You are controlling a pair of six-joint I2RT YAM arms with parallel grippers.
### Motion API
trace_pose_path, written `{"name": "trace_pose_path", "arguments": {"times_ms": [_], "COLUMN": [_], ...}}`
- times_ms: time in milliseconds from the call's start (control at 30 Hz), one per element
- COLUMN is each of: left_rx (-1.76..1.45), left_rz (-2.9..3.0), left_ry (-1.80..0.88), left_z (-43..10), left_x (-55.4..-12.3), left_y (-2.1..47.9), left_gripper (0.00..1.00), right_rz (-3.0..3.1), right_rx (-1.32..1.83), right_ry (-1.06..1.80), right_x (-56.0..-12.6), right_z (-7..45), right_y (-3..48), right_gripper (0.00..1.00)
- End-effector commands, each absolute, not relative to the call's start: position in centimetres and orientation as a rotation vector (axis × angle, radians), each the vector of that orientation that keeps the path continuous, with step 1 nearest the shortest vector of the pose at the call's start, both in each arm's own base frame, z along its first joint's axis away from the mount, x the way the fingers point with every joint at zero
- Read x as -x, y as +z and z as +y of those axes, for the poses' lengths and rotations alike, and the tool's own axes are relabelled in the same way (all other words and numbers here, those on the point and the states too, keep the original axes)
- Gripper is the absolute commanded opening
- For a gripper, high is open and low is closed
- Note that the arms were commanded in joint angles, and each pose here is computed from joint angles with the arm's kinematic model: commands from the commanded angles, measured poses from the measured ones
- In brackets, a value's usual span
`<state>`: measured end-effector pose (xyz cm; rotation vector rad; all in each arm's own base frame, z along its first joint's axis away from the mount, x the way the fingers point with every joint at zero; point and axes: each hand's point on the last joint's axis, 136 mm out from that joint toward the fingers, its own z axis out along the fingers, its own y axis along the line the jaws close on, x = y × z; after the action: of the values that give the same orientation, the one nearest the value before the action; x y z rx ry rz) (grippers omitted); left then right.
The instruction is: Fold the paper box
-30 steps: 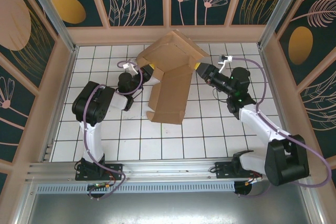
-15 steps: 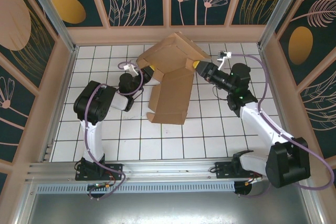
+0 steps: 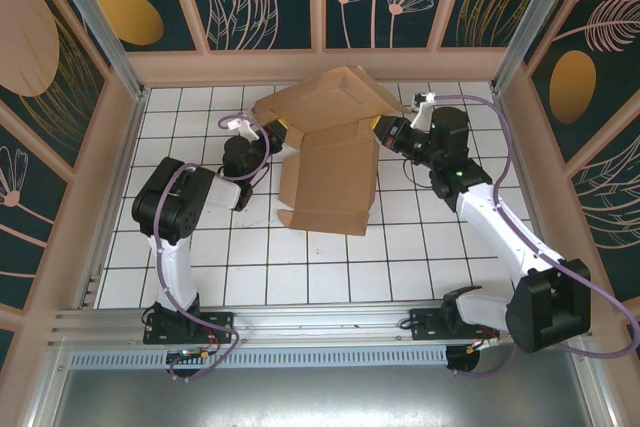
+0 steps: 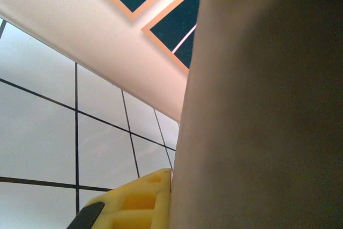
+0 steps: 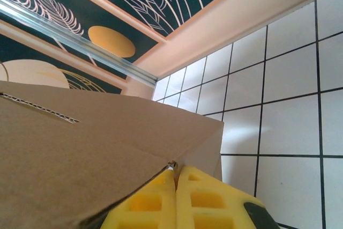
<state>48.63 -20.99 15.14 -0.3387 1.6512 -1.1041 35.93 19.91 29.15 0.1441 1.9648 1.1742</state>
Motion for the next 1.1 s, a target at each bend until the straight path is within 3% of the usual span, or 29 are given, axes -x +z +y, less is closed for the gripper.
{"name": "trace_pose_path", "arguments": {"times_ms": [0, 33, 67, 100, 167, 267, 300, 333, 400, 467, 767, 1067], "left_rx": [0.328, 0.332, 0.331, 0.333, 0.336, 0.347, 0.351, 0.359, 0.377, 0.407, 0.512, 0.524], "left_rz": [1.6, 1.601, 1.602, 1.604, 1.605, 1.606, 1.609, 1.608, 1.611, 1.626, 1.63, 1.576], "left_ry": [-1.09, -1.089, -1.088, -1.087, -1.087, -1.084, -1.081, -1.076, -1.066, -1.049, -0.939, -0.813], "left_z": [-20.7, -20.6, -20.6, -20.6, -20.6, -20.5, -20.4, -20.3, -20.1, -19.8, -17.9, -16.1], "left_x": [-48.7, -48.8, -48.8, -48.8, -48.8, -48.9, -48.9, -48.9, -49.0, -49.2, -50.2, -50.5], "left_y": [17.1, 17.0, 16.9, 16.8, 16.8, 16.6, 16.5, 16.4, 16.3, 15.8, 14.5, 14.8], "left_gripper": [0.0, 0.0, 0.0, 0.0, 0.0, 0.0, 0.0, 0.0, 0.0, 0.0, 0.0, 0.0], "right_rz": [1.968, 1.961, 1.958, 1.958, 1.965, 1.957, 1.943, 1.924, 1.889, 1.861, 1.786, 1.84], "right_rx": [-0.123, -0.123, -0.119, -0.109, -0.093, -0.073, -0.078, -0.081, -0.079, -0.066, -0.047, 0.108], "right_ry": [1.128, 1.125, 1.123, 1.119, 1.117, 1.099, 1.082, 1.06, 1.021, 0.987, 0.851, 0.63], "right_x": [-36.0, -36.0, -36.0, -35.9, -35.9, -35.8, -35.8, -35.7, -35.5, -35.2, -34.1, -35.5], "right_z": [20.0, 19.9, 19.9, 20.0, 20.1, 20.0, 19.6, 19.2, 18.6, 18.1, 16.3, 22.5], "right_y": [29.7, 29.8, 29.8, 29.8, 29.7, 30.0, 30.3, 30.8, 31.7, 32.7, 37.1, 40.3], "right_gripper": [0.2, 0.33, 0.37, 0.35, 0.0, 0.0, 0.14, 0.35, 0.56, 0.64, 0.69, 0.68]}}
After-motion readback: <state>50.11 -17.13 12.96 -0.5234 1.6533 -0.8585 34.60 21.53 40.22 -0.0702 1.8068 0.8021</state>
